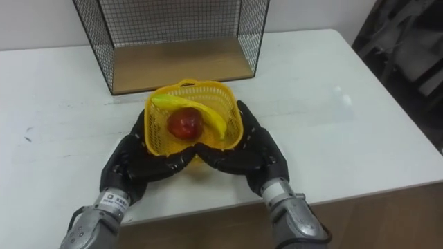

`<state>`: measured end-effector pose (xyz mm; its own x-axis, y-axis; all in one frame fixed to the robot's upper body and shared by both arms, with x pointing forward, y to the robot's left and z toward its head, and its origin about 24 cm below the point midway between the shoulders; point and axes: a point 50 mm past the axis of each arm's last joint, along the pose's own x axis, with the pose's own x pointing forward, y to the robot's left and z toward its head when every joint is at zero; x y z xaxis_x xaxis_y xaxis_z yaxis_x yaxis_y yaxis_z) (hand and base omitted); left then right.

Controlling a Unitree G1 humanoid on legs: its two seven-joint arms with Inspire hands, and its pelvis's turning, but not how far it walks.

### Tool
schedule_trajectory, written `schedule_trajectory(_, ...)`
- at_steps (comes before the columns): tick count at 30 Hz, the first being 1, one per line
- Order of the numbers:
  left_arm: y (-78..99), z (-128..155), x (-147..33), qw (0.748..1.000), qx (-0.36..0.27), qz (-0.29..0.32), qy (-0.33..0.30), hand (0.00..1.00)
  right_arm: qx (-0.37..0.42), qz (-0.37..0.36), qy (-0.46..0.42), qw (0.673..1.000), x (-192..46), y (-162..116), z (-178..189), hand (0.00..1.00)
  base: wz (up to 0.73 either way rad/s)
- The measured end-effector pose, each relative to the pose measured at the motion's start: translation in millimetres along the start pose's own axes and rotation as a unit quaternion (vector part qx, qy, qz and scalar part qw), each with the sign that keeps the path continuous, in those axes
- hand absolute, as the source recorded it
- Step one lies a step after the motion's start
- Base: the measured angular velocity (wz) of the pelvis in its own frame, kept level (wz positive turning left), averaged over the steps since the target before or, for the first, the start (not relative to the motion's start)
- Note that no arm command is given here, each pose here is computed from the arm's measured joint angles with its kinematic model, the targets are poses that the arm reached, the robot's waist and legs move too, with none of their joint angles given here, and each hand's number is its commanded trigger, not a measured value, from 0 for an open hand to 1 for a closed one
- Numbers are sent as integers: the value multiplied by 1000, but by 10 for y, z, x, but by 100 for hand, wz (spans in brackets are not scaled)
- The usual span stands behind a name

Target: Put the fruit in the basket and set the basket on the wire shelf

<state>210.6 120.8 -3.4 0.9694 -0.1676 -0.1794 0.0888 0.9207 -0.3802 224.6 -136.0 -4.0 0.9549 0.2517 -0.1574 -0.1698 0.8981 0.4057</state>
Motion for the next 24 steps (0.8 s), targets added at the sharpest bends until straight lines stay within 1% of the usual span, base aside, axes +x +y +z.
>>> schedule_trajectory(7,-66,121,13,1000,-2,-15,-26,0,-25,6,-38,999,44,65,143,0,-2)
schedule_trajectory(12,-121,253,81,998,0,-28,-52,0,-37,10,-72,997,81,114,284,0,0)
schedule_trajectory(15,-131,274,85,998,-1,-30,-60,0,-50,10,-83,995,78,139,338,0,0)
schedule_trajectory(24,-158,343,79,996,-4,-35,-82,0,-55,17,-103,993,73,182,404,0,0)
